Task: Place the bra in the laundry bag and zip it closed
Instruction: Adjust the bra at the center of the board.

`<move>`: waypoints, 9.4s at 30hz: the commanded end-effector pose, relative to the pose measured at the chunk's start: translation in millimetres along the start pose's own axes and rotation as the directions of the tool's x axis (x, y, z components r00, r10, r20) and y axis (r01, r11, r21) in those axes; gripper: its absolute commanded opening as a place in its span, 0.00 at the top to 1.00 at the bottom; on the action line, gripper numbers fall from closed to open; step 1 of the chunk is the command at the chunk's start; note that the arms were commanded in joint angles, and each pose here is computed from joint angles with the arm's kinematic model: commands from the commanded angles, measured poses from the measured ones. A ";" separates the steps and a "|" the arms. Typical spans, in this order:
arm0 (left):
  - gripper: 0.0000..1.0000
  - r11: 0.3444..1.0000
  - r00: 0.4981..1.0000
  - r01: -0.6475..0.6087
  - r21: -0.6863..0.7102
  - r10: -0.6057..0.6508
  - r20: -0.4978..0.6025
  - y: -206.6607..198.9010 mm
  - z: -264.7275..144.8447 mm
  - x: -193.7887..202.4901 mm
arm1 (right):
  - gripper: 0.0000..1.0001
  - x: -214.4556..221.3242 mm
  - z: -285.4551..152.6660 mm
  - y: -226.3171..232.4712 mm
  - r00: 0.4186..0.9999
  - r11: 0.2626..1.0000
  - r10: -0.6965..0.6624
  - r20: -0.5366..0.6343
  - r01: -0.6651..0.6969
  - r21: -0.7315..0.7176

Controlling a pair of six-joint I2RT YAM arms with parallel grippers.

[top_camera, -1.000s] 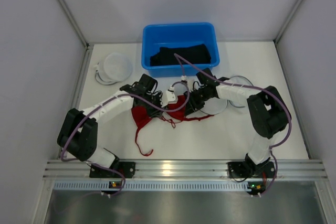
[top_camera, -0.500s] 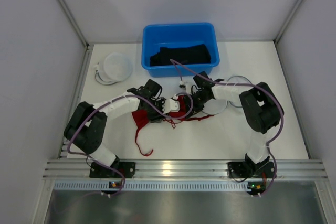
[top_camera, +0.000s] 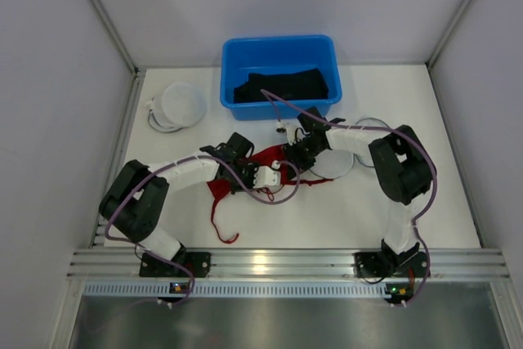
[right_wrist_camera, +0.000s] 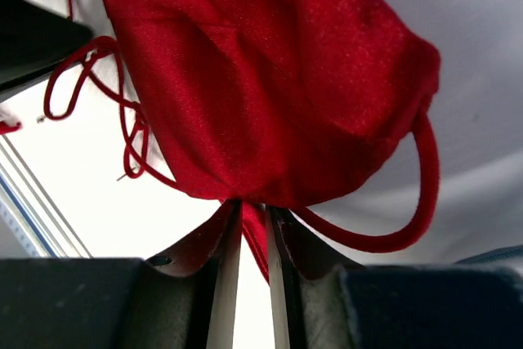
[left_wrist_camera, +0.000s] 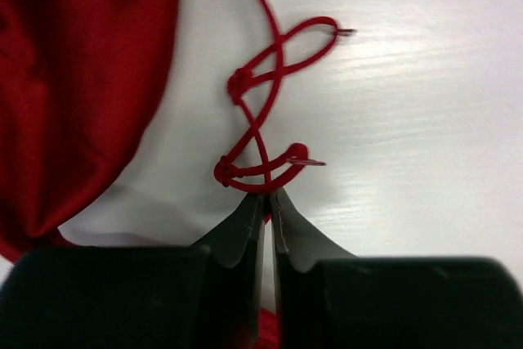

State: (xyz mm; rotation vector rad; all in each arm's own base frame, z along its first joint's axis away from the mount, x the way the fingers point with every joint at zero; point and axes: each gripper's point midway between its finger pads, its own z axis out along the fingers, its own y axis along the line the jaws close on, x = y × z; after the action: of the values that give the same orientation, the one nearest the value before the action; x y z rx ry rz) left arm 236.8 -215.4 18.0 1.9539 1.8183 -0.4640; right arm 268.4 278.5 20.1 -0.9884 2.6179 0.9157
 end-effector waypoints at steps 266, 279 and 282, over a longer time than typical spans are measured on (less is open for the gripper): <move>0.53 0.177 0.115 0.980 0.092 -0.879 0.463 55.2 -188.1 122.4 | 0.57 -168.4 65.1 171.6 0.619 0.638 -0.753 0.224 0.770 0.020; 0.53 0.012 -0.087 0.981 0.196 -0.869 0.487 68.0 -198.5 149.2 | 0.51 -113.5 52.0 240.1 0.710 0.712 -0.677 0.195 0.699 -0.070; 0.53 0.008 -0.081 0.985 0.175 -0.864 0.497 68.3 -202.1 154.3 | 0.49 -104.7 69.3 251.6 0.722 0.728 -0.664 0.195 0.684 -0.050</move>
State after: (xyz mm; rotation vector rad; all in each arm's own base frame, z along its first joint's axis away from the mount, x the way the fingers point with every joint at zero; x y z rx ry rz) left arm 293.5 9.0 101.2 -0.1634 2.4660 -0.9775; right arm 204.3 508.3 108.4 -1.7302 1.8256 0.8594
